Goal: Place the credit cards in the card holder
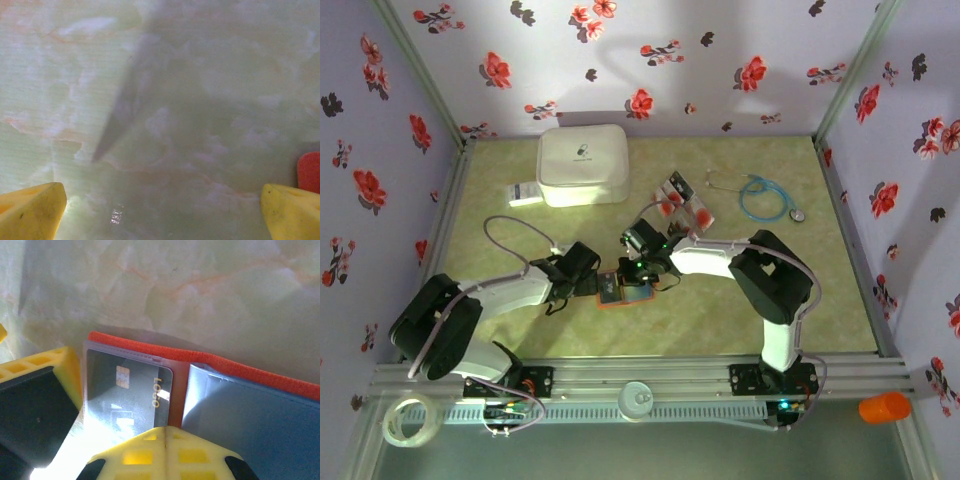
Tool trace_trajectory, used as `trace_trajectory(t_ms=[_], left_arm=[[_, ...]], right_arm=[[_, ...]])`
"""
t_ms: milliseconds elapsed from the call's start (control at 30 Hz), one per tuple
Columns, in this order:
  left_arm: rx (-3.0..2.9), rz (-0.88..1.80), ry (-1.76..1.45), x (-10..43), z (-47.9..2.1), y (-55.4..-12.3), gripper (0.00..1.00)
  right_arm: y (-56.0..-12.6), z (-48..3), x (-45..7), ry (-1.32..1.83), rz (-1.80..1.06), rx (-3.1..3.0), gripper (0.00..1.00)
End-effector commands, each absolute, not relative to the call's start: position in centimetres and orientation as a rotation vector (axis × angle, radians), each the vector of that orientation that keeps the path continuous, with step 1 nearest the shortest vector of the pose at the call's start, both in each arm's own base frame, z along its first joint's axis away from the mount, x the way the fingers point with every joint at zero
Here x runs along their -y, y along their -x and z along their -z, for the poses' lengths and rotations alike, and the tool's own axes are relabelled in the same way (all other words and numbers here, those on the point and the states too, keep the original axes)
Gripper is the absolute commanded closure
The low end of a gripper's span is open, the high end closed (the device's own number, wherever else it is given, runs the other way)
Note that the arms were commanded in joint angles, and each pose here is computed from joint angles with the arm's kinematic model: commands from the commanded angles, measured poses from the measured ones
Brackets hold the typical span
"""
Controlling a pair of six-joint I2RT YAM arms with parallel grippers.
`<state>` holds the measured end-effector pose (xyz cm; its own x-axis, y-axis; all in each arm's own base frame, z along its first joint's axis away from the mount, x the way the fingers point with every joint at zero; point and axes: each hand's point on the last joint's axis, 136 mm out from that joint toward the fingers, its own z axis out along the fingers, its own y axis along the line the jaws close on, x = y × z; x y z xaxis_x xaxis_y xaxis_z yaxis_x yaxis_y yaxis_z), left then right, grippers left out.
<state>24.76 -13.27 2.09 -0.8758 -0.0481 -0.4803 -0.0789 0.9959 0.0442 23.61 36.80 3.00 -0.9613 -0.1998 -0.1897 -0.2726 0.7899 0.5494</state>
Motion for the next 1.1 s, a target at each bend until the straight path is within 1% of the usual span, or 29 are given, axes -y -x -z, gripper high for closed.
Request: trace_trajectory(t_ms=[0,333,533,700,867,1067], left_arm=[[-2.641,-0.095,0.071,13.2,-1.9,-24.9,0.0],[-2.626,-0.09,0.08,12.9,-3.0,-25.2,0.0],[-2.614,-0.088,0.105,12.0,-4.0,-25.2,0.0],[-2.597,-0.08,0.127,11.3,-5.0,-25.3,0.0],[-2.576,-0.058,0.13,11.1,-6.2,-25.5,0.0],[-2.553,0.015,0.107,11.9,-8.2,-25.7,0.0]], right_arm=[[-23.9,-2.9,-37.6,0.35,-0.95,-2.854,1.0],[-24.3,-4.9,-37.6,0.364,-0.959,-2.816,1.0],[-25.0,-6.5,-36.1,0.346,-0.927,-2.785,1.0],[-25.6,-7.5,-34.1,0.327,-0.879,-2.768,0.91],[-26.0,-7.2,-31.9,0.299,-0.81,-2.779,0.85],[-26.3,-7.1,-29.0,0.295,-0.663,-2.774,0.73]])
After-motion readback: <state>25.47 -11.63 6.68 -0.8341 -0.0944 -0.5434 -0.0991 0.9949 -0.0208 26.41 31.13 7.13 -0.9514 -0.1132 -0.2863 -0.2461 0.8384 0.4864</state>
